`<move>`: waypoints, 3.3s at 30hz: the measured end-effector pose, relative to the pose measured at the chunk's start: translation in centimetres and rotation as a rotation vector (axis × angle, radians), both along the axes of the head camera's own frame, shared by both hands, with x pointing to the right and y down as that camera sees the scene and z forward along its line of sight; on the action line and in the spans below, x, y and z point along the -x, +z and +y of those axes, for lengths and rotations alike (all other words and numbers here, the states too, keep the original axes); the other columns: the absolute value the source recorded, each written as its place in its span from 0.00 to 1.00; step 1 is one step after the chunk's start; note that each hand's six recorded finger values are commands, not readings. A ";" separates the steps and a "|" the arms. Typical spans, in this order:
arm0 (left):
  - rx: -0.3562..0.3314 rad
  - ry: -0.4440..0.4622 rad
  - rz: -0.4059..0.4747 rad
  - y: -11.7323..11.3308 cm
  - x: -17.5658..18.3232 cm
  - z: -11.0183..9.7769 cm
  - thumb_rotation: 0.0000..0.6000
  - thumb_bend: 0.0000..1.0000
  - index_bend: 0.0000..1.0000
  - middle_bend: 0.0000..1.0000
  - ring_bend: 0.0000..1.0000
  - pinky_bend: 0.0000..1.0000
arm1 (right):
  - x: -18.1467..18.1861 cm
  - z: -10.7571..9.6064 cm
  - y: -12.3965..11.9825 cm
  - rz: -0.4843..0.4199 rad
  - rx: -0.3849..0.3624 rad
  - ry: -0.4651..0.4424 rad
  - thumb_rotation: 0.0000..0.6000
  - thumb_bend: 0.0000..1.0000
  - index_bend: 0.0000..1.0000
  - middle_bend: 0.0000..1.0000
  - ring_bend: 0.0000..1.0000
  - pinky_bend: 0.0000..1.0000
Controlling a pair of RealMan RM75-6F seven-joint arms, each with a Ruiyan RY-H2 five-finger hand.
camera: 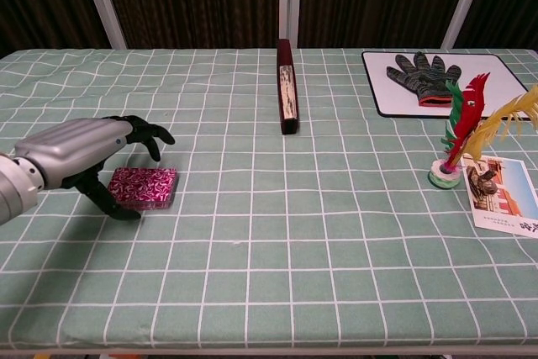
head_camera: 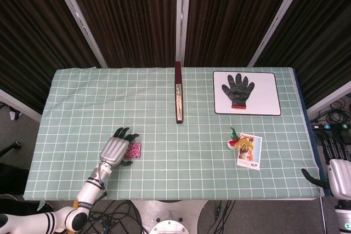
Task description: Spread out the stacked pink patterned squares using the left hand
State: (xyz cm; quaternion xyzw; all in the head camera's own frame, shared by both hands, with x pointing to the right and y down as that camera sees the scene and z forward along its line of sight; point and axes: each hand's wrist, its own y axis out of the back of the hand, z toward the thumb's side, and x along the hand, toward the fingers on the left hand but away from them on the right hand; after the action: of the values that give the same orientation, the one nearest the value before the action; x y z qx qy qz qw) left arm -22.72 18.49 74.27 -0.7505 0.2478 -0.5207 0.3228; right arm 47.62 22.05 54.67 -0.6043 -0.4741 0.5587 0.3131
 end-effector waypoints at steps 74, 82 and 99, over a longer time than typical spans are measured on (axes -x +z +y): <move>-0.050 -0.070 0.022 -0.5 1.7 -1.5 1.00 0.24 0.34 0.48 0.15 0.08 | -0.7 0.0 0.5 0.006 0.021 0.026 1.00 0.10 0.00 0.00 0.00 0.00; -0.099 -0.134 -0.009 -1.5 4.9 -3.7 1.00 0.24 0.34 0.49 0.15 0.08 | -0.3 0.1 0.6 0.014 0.025 0.019 1.00 0.10 0.00 0.00 0.00 0.00; -0.068 -0.207 -0.051 0.5 9.7 -4.0 1.00 0.11 0.15 0.16 0.04 0.07 | 0.1 0.1 0.4 0.030 0.026 0.019 1.00 0.10 0.00 0.00 0.00 0.00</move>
State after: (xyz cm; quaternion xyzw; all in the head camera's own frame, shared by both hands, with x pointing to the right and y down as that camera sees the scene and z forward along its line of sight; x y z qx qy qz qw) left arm -32.46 14.44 74.82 -0.6960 0.3333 -0.5615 0.2987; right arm 47.51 22.12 55.12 -0.5952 -0.4679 0.5767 0.3071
